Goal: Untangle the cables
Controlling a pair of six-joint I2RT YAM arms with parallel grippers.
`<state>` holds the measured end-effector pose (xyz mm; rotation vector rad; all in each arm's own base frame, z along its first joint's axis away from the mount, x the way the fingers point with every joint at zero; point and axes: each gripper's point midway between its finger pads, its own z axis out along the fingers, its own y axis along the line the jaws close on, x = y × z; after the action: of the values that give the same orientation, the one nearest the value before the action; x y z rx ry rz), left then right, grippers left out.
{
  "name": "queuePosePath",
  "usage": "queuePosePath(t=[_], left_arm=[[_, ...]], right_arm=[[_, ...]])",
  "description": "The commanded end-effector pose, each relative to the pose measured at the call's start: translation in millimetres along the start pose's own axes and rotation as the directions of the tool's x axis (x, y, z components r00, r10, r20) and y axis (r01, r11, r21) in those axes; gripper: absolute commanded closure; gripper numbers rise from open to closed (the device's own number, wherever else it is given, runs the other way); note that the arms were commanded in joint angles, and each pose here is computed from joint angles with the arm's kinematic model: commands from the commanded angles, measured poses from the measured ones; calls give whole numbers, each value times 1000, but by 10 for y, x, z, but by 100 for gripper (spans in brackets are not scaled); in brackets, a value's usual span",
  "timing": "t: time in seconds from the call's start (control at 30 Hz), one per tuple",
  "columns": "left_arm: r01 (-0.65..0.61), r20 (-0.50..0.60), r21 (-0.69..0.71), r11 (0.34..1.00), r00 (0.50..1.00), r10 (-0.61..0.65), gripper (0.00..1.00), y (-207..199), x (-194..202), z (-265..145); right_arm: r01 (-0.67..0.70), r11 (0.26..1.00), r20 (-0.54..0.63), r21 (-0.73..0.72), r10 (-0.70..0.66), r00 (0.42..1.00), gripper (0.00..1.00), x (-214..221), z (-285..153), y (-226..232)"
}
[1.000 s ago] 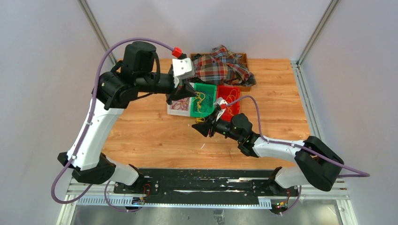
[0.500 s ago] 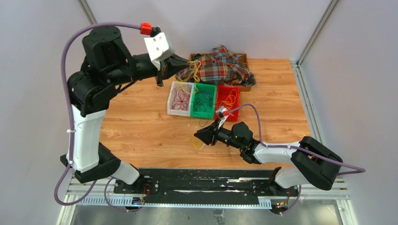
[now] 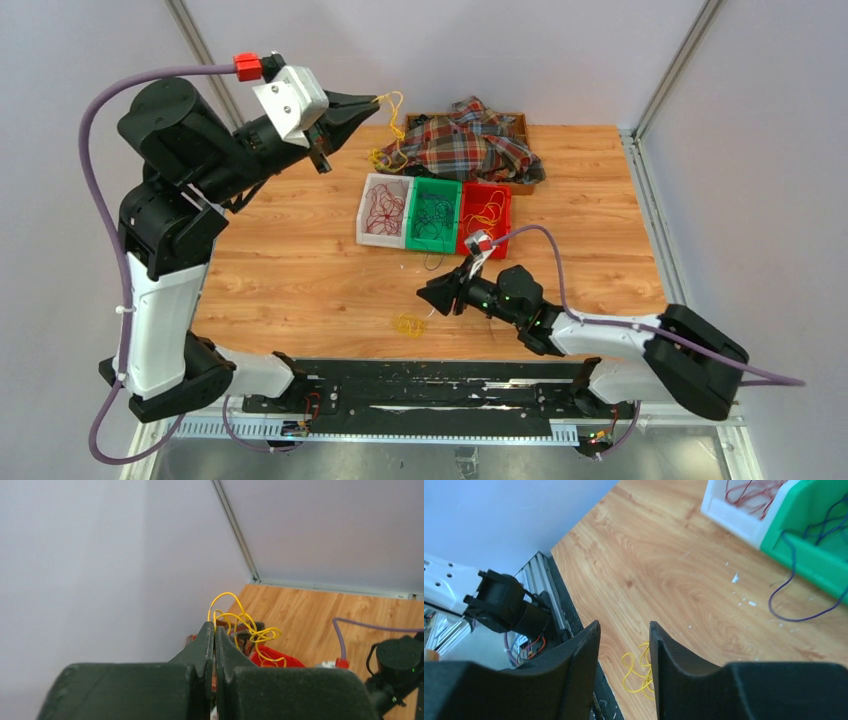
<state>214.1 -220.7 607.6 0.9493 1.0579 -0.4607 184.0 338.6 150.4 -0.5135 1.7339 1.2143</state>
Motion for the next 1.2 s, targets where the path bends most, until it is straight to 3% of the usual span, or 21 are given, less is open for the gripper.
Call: queuePosePath(t=[0.0,0.17,0.3,0.43,0.6,0.87,1.17], left_arm=[[57,-52,38,998,997,-55,99,-132,297,116],[147,-180,118,982,976,-125,100,-420,877,257],[226,-271,172,959,947,-175,99,-661,1271,387],[282,-337,215,935,920,-200,99,-869,1542,494],[348,-385,242,906,891,-239,100,-1012,1716,627],[381,-454,241,893,857,-243,100,-1066,2040,973],[308,-577,157,939,800,-166,100,-998,2974,1707]], right_arm=[[54,995,90,87,-62,994,55,-419,-113,32],[96,971,195,220,-140,971,51,-978,-336,-30],[108,969,283,223,-171,944,45,-1373,-457,36],[159,962,325,223,-227,918,43,-1626,-499,135],[138,938,352,318,-252,902,45,-1812,-531,-84],[5,840,319,543,-211,924,47,-1689,-872,-852],[-48,629,217,776,-194,957,41,-1181,-1635,-1368]])
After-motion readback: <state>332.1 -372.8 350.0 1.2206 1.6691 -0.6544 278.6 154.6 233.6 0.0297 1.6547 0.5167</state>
